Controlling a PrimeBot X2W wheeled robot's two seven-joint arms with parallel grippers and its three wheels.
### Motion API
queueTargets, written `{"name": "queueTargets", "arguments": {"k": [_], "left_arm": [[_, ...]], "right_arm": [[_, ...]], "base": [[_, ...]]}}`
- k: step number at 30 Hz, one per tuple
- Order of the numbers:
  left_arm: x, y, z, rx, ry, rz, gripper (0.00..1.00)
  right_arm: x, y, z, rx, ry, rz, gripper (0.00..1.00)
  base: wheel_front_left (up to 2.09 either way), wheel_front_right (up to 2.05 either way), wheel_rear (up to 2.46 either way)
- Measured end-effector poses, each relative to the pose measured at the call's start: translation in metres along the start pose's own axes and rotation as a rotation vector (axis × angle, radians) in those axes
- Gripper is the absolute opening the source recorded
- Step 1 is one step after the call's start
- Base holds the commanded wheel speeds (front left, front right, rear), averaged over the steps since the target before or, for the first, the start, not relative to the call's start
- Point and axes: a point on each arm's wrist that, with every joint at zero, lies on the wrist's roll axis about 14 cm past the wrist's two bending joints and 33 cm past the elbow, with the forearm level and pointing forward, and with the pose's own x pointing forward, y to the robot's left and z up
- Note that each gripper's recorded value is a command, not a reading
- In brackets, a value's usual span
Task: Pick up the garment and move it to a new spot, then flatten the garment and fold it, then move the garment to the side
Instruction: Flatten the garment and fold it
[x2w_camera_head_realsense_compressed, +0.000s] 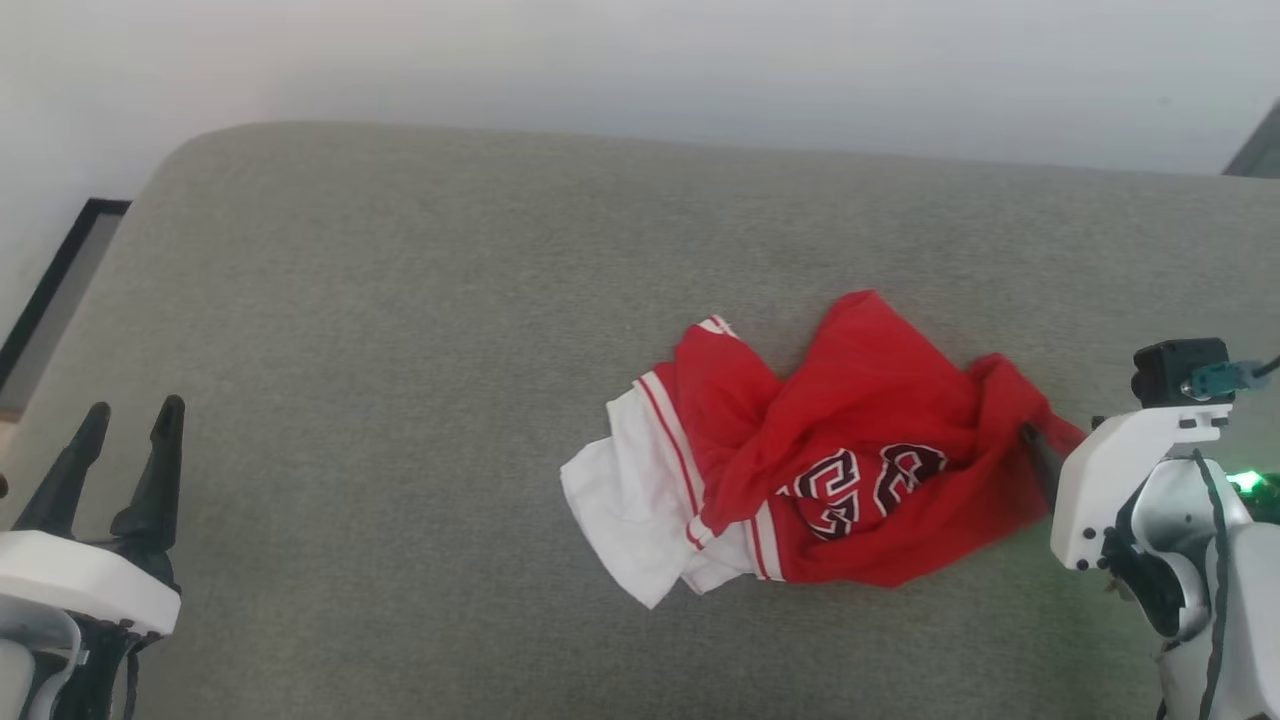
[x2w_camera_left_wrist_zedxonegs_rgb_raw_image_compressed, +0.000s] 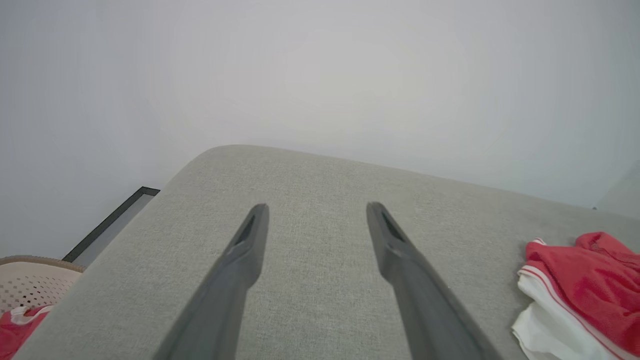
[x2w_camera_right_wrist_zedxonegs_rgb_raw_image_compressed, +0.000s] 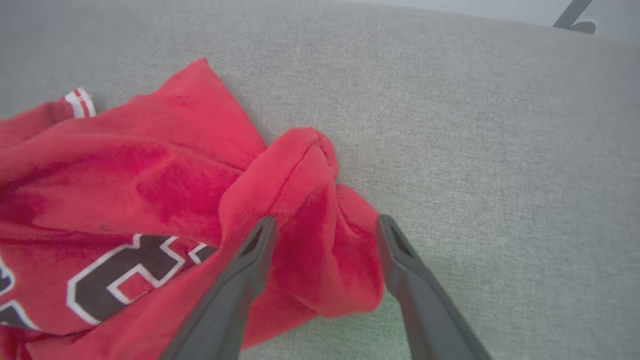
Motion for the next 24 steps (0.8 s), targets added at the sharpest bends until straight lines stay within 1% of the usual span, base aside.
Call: {"name": "queueTargets", "arguments": {"k": [5,11,15,16,19,24], "left_arm": [[0.011,-0.014,0.004,0.009,0.012,-0.053,1.00],[0.025,-0.040,0.009,0.001,0.040,-0.137,1.00],[0.034,-0.063,0.006,-0.001,0.098,-0.215,1.00],[0.039,-0.077,0.005,-0.018,0.129,-0.255,1.00],[0.047,-0.097,0.007,-0.011,0.171,-0.324,1.00],[0.055,-0.130,-0.003,0.016,0.287,-0.426,1.00]], "right_arm": [[-0.021,-0.009,0.025,0.024,-0.156,-0.029,1.00],[-0.049,-0.022,0.043,0.070,-0.323,-0.082,1.00],[-0.068,-0.032,0.051,0.083,-0.430,-0.124,1.00],[-0.077,-0.037,0.051,0.085,-0.467,-0.149,1.00],[-0.088,-0.045,0.048,0.097,-0.506,-0.179,1.00],[-0.099,-0.057,0.036,0.124,-0.517,-0.216,1.00]], "base": [[0.00,0.00,0.00],[0.00,0.00,0.00],[0.00,0.00,0.00],[0.00,0.00,0.00],[0.00,0.00,0.00],[0.00,0.00,0.00]]}}
